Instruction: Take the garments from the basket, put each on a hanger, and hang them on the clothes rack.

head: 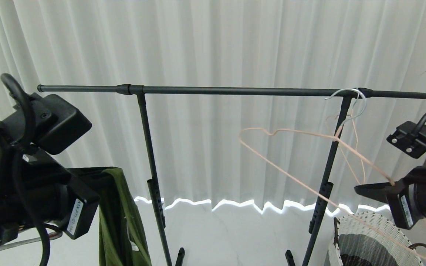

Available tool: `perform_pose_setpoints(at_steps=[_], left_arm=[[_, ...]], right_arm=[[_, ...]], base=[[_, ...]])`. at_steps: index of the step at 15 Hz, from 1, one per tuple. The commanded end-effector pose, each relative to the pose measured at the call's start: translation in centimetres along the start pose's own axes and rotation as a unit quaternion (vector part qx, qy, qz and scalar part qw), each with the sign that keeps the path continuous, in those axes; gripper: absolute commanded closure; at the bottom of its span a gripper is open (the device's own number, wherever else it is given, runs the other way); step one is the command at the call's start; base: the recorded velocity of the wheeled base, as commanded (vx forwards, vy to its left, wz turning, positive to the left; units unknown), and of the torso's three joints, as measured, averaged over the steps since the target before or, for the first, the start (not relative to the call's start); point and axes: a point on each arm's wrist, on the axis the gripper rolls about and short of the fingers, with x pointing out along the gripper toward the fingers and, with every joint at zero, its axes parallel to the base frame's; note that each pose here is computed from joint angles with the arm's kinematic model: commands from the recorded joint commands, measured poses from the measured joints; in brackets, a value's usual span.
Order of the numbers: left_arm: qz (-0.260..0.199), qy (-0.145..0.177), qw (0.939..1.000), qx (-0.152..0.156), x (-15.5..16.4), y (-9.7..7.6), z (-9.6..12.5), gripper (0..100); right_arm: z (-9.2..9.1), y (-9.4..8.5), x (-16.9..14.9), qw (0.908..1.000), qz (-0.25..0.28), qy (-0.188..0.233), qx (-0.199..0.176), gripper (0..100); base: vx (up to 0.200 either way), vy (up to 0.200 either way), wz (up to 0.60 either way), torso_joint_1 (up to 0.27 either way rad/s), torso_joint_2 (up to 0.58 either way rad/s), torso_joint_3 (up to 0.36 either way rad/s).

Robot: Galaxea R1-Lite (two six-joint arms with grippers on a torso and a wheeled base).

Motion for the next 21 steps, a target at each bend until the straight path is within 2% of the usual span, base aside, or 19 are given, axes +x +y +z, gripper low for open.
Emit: perform_pose_setpoints(at_steps=[1, 3, 4, 6, 8, 13, 21], left_arm=[[0.010, 0.022, 0.9997, 0.001, 1.3, -0.1, 0.2, 100], [0.055, 0.054, 0.9970, -0.008, 3.4, 0.1, 0.7, 100], [0.061, 0.057, 0.9964, -0.017, 3.8, 0.1, 0.9, 100], [0.081, 0.067, 0.9917, -0.074, 5.8, -0.1, 2.0, 100], [0.094, 0.072, 0.9875, -0.104, 6.9, -0.2, 2.4, 100], [0.091, 0.070, 0.9872, -0.111, 7.1, -0.5, 2.6, 100], [0.081, 0.067, 0.9852, -0.136, 7.1, -1.2, 2.7, 100]], right_arm=[[-0.5, 2.9, -0.2, 0.9976, 0.066, 0.007, -0.020, 100], [-1.1, 5.3, -0.4, 0.9924, 0.115, 0.018, -0.040, 100], [-1.3, 5.8, -0.5, 0.9909, 0.125, 0.022, -0.044, 100], [-2.1, 7.2, -0.8, 0.9853, 0.159, 0.035, -0.053, 100], [-2.3, 7.8, -1.1, 0.9824, 0.175, 0.037, -0.054, 100], [-2.0, 8.2, -0.4, 0.9832, 0.172, 0.037, -0.050, 100], [-1.6, 9.5, 2.6, 0.9846, 0.164, 0.040, -0.045, 100]], base=[[0.000, 0.000, 0.00, 0.000, 0.00, 0.000], [0.000, 0.000, 0.00, 0.000, 0.00, 0.000], [0.000, 0.000, 0.00, 0.000, 0.00, 0.000], [0.000, 0.000, 0.00, 0.000, 0.00, 0.000], [0.000, 0.000, 0.00, 0.000, 0.00, 0.000], [0.000, 0.000, 0.00, 0.000, 0.00, 0.000], [0.000, 0.000, 0.00, 0.000, 0.00, 0.000]])
